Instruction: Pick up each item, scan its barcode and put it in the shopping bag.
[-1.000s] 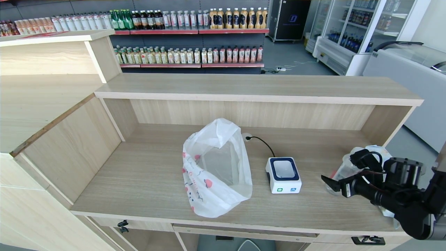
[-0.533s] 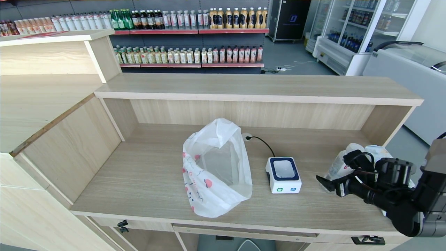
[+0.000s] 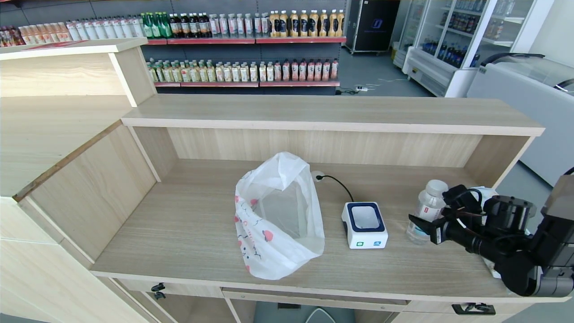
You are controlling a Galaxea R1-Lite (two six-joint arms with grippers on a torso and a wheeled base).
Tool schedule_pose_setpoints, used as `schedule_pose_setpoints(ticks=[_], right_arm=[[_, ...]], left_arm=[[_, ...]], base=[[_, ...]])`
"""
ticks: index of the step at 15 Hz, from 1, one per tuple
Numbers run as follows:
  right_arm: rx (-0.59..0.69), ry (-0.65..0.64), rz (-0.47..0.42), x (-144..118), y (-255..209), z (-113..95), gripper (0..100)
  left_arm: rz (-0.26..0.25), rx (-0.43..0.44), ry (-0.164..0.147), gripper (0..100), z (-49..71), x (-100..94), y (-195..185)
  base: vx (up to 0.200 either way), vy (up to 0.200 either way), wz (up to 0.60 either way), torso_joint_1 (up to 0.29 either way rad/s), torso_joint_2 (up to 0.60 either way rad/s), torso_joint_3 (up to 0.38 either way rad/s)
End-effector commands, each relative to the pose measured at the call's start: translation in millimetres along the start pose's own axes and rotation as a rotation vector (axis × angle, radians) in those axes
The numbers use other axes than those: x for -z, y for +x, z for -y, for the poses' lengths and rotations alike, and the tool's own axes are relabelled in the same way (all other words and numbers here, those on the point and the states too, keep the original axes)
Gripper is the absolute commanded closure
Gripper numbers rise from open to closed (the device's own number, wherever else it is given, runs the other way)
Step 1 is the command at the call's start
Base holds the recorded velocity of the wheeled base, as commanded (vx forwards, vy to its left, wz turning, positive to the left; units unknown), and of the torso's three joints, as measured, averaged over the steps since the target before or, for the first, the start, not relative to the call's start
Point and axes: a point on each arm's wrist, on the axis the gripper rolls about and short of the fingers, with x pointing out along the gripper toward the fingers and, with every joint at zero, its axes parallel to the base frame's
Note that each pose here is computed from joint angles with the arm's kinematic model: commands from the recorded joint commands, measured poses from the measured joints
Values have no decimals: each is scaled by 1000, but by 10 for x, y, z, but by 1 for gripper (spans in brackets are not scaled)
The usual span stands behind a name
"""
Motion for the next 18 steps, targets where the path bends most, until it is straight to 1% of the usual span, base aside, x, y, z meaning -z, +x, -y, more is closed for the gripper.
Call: schedule_pose_setpoints(ticks=[1, 4, 8, 9, 10, 12, 13, 14, 15, 17, 18], right_arm=[[2, -7, 18, -45, 16, 19, 100], [-9, 14, 63, -139, 54, 55, 100], [4, 17, 91, -261, 18, 82, 100], [-53, 76, 139, -502, -96, 89, 100], [-136, 148, 158, -697, -201, 71, 100], [-263, 246, 168, -1084, -421, 79, 100], [-377, 297, 186, -1344, -582, 79, 100], [-521, 355, 213, -1693, -797, 83, 100], [-606, 390, 240, -1957, -952, 86, 100], [-772, 408, 294, -2397, -1184, 26, 100], [-867, 414, 295, -2570, -1319, 2, 100]], left_arm=[[-1, 1, 0, 0, 0, 0, 1], [-1, -1, 0, 0, 0, 0, 1], [-1, 1, 0, 0, 0, 0, 1], [-1, -1, 0, 0, 0, 0, 1], [-1, 1, 0, 0, 0, 0, 1], [-1, 1, 0, 0, 0, 0, 1], [-1, 1, 0, 0, 0, 0, 1], [-1, 1, 0, 0, 0, 0, 1], [-1, 1, 0, 0, 0, 0, 1], [-1, -1, 0, 0, 0, 0, 1], [-1, -1, 0, 0, 0, 0, 1]], base=[[0, 0, 0, 0, 0, 0], [0, 0, 0, 0, 0, 0], [0, 0, 0, 0, 0, 0], [0, 0, 0, 0, 0, 0], [0, 0, 0, 0, 0, 0], [0, 0, 0, 0, 0, 0], [0, 0, 0, 0, 0, 0], [0, 0, 0, 0, 0, 0], [0, 0, 0, 0, 0, 0], [0, 0, 0, 0, 0, 0], [0, 0, 0, 0, 0, 0]])
